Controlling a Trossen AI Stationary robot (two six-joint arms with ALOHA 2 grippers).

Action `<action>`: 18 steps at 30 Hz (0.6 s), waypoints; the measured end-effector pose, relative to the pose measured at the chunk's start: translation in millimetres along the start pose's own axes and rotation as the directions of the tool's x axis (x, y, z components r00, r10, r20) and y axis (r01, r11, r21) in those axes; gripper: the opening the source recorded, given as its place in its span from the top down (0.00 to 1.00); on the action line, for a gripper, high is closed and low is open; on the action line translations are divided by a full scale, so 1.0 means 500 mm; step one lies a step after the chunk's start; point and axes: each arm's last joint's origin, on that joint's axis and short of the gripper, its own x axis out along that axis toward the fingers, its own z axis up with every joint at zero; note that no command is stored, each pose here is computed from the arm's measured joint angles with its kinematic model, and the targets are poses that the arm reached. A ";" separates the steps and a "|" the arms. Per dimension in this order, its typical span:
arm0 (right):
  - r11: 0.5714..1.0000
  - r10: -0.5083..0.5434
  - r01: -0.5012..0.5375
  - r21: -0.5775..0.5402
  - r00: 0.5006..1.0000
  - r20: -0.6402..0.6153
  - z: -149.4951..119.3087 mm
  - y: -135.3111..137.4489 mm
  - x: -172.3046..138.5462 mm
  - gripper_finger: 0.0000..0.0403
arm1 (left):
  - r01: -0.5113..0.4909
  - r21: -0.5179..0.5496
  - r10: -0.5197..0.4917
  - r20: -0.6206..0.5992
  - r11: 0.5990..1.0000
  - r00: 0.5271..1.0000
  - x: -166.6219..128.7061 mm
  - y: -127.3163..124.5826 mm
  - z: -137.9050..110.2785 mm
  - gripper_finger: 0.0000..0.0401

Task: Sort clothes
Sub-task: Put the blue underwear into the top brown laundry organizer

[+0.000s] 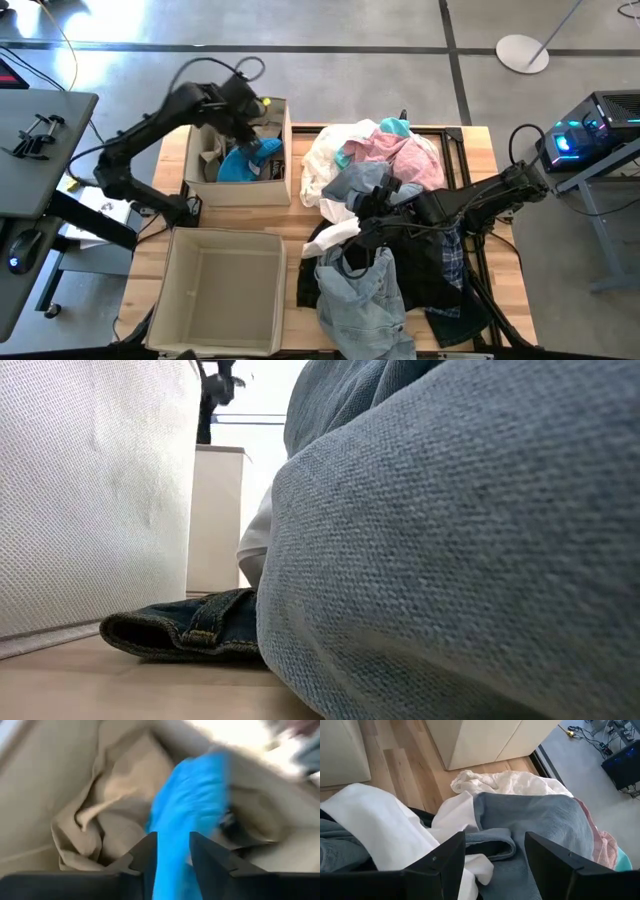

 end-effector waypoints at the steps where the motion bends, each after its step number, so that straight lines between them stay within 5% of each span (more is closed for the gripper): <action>1: 1.000 0.000 0.000 0.003 1.000 -0.001 0.000 0.000 0.000 0.52 | -0.002 -0.001 0.002 -0.038 1.000 0.999 0.025 0.000 -0.001 0.78; 6: 1.000 0.003 -0.003 -0.008 1.000 -0.004 -0.004 0.005 -0.005 0.52 | 0.088 -0.003 -0.085 -0.266 0.996 0.960 0.170 -0.018 -0.030 0.89; 8: 1.000 -0.001 0.001 -0.012 1.000 0.004 -0.005 0.007 -0.008 0.52 | -0.039 0.062 0.056 -0.303 0.997 0.951 0.200 -0.023 -0.034 0.93; 11: 1.000 -0.010 0.010 -0.020 1.000 0.015 -0.007 0.011 -0.012 0.52 | -0.201 0.105 0.222 -0.268 0.974 0.937 0.200 -0.026 -0.021 0.97; 18: 1.000 -0.005 0.005 -0.024 1.000 0.020 -0.008 0.015 -0.015 0.52 | -0.143 0.088 0.155 -0.141 0.986 0.978 0.115 -0.032 0.015 1.00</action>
